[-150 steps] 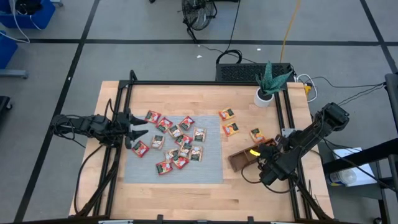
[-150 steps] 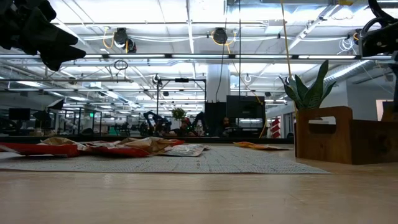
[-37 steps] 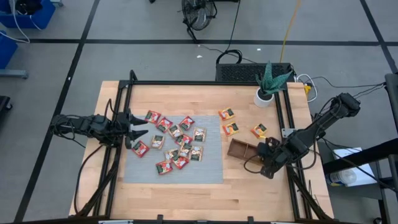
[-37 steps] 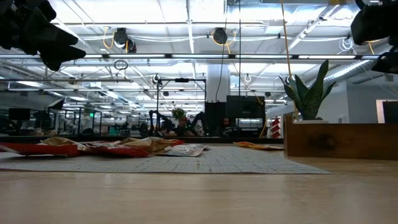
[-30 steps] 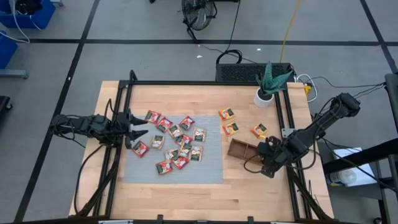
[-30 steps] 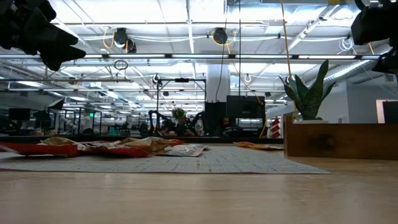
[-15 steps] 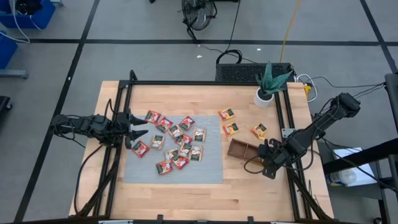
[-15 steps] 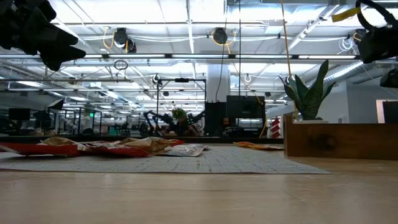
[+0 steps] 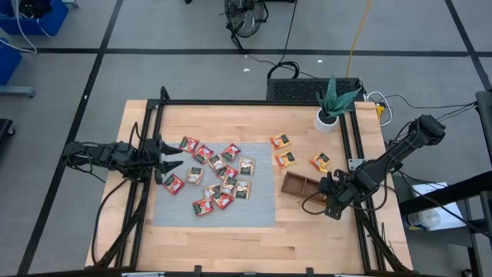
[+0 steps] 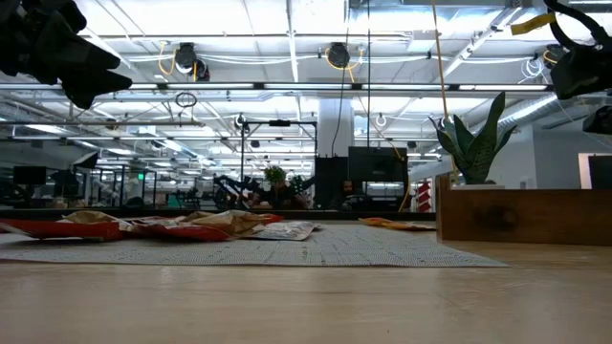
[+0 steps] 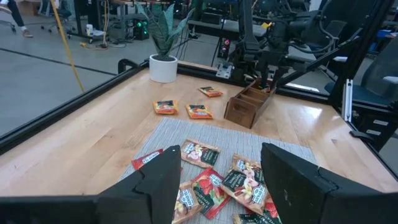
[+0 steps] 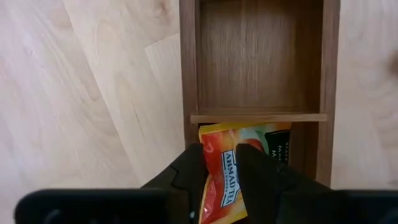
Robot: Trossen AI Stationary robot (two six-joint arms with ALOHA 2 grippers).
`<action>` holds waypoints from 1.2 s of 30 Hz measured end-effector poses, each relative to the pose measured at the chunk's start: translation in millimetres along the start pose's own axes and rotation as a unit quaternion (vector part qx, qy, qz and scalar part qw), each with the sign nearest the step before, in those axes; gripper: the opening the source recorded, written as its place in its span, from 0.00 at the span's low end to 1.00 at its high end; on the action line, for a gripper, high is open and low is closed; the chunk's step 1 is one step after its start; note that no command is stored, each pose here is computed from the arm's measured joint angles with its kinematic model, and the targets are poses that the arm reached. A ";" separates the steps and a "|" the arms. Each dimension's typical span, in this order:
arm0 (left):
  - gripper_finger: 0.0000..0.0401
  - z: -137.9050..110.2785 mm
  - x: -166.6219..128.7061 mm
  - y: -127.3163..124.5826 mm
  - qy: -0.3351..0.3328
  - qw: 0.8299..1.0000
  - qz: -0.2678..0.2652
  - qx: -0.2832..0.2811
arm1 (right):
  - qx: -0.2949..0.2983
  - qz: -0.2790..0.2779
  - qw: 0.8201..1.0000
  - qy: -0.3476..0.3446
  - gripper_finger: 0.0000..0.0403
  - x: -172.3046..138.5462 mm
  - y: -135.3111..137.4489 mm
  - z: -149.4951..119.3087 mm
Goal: Pick & Place Tea
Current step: Adjust the yellow tea bag in the right section of the wooden organizer
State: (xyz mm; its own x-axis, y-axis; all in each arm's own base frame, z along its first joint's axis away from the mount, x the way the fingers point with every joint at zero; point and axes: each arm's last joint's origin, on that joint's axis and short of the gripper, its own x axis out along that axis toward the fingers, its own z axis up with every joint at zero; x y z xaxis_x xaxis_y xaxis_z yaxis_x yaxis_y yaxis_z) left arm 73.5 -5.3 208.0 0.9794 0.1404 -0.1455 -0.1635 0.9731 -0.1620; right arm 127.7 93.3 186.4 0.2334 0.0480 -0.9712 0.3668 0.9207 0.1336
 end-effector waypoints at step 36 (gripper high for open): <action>0.56 0.0 0.0 0.0 0.000 1.000 0.000 0.000 | -0.047 -0.067 0.994 -0.073 0.00 -20.6 10.8 5.5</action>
State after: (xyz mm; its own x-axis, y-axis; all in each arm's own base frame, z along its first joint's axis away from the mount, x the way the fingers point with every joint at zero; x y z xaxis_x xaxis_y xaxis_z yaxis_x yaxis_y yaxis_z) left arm 73.5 -5.3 208.0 0.9794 0.1399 -0.1455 -0.1632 0.9731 -0.1624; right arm 131.8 100.1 208.9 0.3194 -0.1287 -0.9388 0.3199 0.9472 -0.0210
